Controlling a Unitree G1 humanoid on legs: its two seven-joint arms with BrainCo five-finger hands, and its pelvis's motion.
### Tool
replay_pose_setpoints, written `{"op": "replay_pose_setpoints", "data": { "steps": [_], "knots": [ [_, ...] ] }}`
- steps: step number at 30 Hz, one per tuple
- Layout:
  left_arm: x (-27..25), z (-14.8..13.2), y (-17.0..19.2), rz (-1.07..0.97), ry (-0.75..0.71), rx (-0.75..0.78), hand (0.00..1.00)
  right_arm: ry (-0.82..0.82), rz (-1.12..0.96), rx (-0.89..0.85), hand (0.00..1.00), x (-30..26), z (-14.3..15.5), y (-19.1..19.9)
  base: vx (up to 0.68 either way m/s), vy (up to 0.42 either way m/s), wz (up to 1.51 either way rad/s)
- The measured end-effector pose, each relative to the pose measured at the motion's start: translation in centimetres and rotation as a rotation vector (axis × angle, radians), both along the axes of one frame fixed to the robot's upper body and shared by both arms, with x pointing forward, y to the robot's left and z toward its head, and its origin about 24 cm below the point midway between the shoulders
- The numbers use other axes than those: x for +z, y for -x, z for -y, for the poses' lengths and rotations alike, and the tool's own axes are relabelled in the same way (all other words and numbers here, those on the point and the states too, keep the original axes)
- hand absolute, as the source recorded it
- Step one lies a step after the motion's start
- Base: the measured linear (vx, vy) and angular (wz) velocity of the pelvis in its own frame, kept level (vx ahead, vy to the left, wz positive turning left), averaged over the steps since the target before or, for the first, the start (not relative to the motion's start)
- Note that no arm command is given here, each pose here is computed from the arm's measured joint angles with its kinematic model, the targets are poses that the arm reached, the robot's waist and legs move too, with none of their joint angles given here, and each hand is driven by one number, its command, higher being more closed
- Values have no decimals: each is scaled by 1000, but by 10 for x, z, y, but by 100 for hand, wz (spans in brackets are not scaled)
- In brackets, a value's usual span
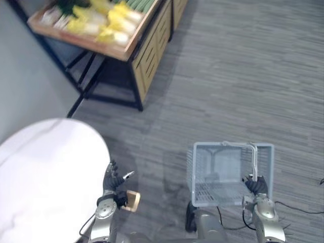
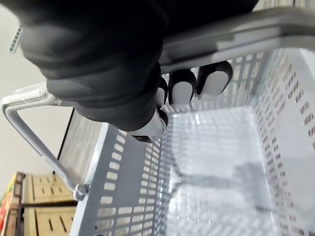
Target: Pick vegetable in the basket
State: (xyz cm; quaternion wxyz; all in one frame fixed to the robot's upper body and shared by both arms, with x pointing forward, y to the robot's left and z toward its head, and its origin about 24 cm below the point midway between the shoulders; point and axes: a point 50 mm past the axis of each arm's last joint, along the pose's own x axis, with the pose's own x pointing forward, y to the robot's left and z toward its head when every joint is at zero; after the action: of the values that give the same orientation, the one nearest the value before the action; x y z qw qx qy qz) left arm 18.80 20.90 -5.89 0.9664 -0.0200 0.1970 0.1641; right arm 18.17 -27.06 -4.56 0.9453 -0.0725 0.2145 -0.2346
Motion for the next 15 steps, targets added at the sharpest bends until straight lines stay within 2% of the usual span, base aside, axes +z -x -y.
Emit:
{"op": "replay_pose_setpoints", "data": {
  "steps": [6, 11, 15],
  "knots": [
    [-14, -9, 31, -95, -23, 33, 0, 20, -27, 21, 100, -2, -1, -1, 392, 254, -78],
    [-3, 2, 19, -35, -18, -9, 0, 18, -55, 54, 100, -9, -13, 1, 521, 256, -17],
    [8, 9, 9, 13, -45, -78, 0, -3, -55, 94, 100, -12, -31, -2, 552, 114, -15]
  ]
}}
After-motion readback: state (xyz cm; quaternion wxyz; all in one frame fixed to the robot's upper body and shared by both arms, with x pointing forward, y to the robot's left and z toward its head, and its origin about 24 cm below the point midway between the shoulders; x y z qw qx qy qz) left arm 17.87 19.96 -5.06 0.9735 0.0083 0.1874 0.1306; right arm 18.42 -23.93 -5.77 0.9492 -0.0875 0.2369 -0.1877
